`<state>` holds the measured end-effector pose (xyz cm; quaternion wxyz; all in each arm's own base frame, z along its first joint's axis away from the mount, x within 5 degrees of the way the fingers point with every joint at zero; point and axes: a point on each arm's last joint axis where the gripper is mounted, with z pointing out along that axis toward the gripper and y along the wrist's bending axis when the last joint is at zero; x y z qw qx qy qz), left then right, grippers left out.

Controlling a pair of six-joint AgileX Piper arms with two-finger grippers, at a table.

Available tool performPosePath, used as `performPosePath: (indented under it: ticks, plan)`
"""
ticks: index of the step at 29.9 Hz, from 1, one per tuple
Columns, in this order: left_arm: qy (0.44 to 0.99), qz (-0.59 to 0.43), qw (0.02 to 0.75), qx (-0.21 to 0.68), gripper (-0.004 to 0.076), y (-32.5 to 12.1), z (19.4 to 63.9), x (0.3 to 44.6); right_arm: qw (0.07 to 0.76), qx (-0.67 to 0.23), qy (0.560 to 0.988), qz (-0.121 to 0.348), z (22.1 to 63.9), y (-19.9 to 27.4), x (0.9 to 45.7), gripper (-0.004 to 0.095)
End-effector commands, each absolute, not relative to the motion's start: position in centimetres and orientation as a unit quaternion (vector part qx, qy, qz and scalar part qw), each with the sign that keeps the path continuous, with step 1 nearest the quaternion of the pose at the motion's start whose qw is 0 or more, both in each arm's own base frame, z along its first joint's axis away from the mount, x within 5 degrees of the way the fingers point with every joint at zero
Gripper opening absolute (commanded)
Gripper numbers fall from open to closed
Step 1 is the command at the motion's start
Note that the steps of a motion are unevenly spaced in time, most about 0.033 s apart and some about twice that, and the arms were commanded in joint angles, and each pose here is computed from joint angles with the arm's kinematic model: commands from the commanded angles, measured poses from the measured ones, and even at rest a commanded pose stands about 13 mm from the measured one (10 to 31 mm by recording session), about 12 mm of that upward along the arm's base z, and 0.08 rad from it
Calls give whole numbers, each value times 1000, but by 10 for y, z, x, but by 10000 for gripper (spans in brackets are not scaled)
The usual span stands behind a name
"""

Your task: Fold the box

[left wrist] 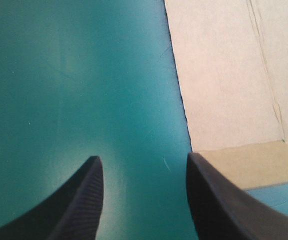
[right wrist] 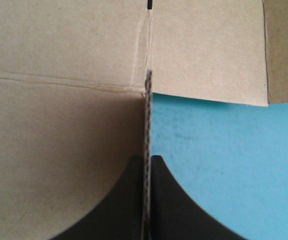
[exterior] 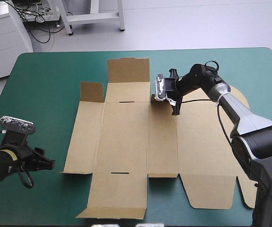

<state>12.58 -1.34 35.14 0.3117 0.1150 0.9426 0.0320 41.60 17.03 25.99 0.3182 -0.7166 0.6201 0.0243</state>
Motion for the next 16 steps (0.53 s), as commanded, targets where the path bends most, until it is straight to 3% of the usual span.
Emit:
performPosePath:
  ticks: [1,7,16]
  plan:
    - [931,31,346,110,360,-14,364,128,363,-706,604,65,297,181,401,-23]
    - [931,31,347,110,360,-14,364,128,367,-700,606,83,298,192,397,-23]
    - [931,29,347,110,360,-14,364,128,395,-682,612,62,301,192,403,25]
